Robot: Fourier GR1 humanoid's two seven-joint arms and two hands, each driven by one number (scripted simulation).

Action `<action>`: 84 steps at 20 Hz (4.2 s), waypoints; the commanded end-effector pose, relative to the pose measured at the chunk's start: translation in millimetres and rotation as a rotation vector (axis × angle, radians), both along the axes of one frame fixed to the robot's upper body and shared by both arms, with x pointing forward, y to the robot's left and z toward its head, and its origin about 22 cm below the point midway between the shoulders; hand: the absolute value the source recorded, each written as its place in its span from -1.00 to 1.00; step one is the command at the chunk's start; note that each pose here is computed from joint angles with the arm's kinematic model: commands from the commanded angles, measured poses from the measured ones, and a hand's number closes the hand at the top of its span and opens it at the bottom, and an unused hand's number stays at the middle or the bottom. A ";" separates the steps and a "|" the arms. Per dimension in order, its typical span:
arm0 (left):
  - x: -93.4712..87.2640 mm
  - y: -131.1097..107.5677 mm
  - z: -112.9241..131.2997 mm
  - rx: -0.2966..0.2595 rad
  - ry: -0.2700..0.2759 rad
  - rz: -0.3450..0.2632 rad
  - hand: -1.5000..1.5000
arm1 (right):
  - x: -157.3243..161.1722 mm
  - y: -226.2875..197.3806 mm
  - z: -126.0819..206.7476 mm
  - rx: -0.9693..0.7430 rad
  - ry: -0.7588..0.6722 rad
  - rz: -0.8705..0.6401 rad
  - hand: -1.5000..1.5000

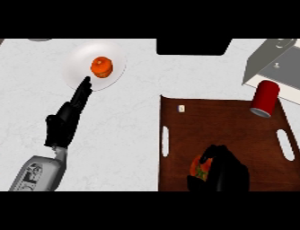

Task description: Pick the tomato from the tray and place it in the tiered shelf

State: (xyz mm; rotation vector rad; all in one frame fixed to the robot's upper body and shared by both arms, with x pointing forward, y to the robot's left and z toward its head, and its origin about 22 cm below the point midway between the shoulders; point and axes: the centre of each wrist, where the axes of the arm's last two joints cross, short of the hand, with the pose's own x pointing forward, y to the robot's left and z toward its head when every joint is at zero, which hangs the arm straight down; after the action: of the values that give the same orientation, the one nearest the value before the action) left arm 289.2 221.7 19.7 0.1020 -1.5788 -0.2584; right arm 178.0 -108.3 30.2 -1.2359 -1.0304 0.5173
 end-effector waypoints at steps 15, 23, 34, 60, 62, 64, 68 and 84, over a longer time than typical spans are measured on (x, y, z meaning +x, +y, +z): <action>-15.2 1.9 -4.4 0.006 0.012 0.008 0.00 | 59.1 11.6 119.4 0.364 -0.434 0.082 1.00; -3.4 -7.7 -1.5 -0.004 0.003 0.008 0.00 | 69.3 -11.3 180.1 0.210 -0.534 -0.099 1.00; -8.1 2.6 2.6 -0.006 0.006 0.014 0.00 | 55.7 -52.8 239.9 0.060 -0.649 -0.233 1.00; -9.3 -8.9 -1.5 0.011 0.008 -0.006 0.00 | 139.9 -197.6 264.3 -0.196 -0.694 -0.359 1.00; -9.7 -12.0 -22.7 -0.005 0.026 -0.002 0.00 | 145.8 -190.1 263.5 -0.245 -0.719 -0.357 1.00; -0.9 -12.0 12.6 0.007 -0.004 -0.006 0.00 | 160.1 -172.6 262.3 -0.317 -0.714 -0.309 1.00; 9.7 11.2 -7.5 0.001 -0.006 0.002 0.00 | 172.7 -224.9 260.8 -0.263 -0.774 -0.299 1.00; -10.2 -0.1 -7.7 -0.003 0.020 -0.017 0.00 | 183.0 -270.9 237.5 0.000 -0.977 -0.255 1.00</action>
State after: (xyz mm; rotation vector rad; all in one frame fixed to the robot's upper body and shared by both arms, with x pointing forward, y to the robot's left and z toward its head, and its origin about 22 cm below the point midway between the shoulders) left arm 282.0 221.2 10.0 0.0998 -1.5774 -0.2668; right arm 362.9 -365.7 264.8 -1.6406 -1.6078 -0.3277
